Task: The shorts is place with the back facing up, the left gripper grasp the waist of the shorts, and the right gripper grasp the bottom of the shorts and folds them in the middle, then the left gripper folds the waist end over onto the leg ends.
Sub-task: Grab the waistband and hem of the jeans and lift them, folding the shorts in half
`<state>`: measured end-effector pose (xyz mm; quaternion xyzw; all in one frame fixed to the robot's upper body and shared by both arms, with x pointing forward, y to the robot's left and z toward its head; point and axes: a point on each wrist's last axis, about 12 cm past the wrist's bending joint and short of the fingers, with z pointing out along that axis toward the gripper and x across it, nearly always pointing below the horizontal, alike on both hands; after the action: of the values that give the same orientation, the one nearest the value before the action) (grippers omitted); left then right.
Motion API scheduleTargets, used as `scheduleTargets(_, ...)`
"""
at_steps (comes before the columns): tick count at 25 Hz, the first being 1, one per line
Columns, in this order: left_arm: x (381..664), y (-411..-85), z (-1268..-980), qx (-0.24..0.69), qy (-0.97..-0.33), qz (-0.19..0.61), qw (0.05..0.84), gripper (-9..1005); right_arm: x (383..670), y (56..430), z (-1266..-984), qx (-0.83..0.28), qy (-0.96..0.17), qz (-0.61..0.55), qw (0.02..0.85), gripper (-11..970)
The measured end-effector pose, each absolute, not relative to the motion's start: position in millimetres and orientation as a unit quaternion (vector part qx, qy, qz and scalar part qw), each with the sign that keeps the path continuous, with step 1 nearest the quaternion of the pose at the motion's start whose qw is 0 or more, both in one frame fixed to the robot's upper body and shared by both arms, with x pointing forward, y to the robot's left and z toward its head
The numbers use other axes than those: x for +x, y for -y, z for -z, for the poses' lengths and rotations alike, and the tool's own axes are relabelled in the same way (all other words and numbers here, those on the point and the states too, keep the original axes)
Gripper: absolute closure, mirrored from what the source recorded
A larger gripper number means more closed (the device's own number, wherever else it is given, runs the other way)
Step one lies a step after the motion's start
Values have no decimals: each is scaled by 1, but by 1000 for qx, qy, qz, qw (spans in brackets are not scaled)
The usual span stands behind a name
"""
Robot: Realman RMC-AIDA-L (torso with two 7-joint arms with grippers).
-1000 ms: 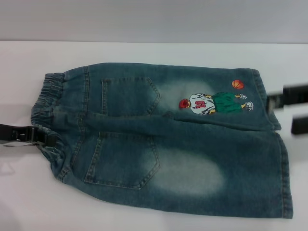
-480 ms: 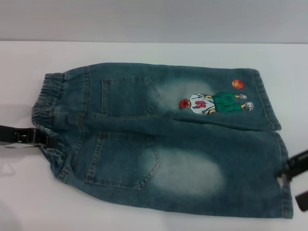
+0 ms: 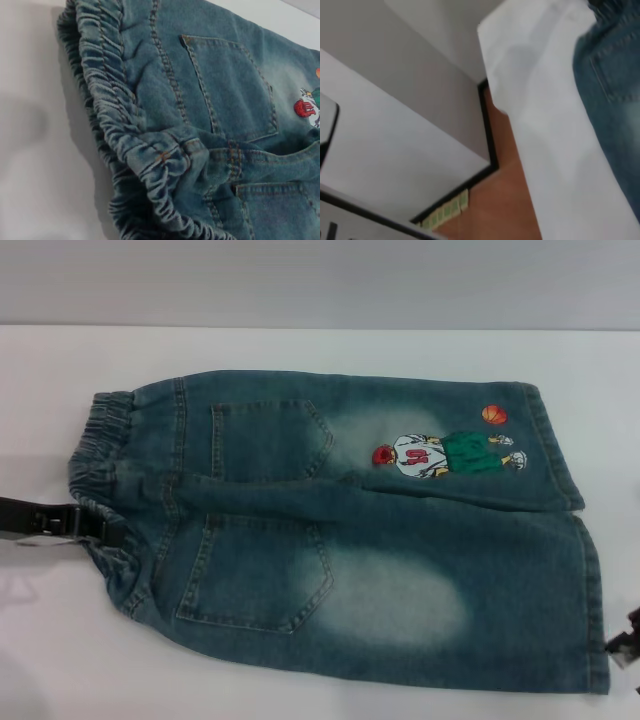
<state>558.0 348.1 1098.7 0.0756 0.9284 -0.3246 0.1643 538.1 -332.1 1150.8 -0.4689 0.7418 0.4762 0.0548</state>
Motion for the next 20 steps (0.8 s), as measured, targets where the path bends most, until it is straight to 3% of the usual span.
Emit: scheduleTargets(20,561,-338,-1097,77,-926,332,162,953,547,344,-1143,-457,-811,-362,-50,343)
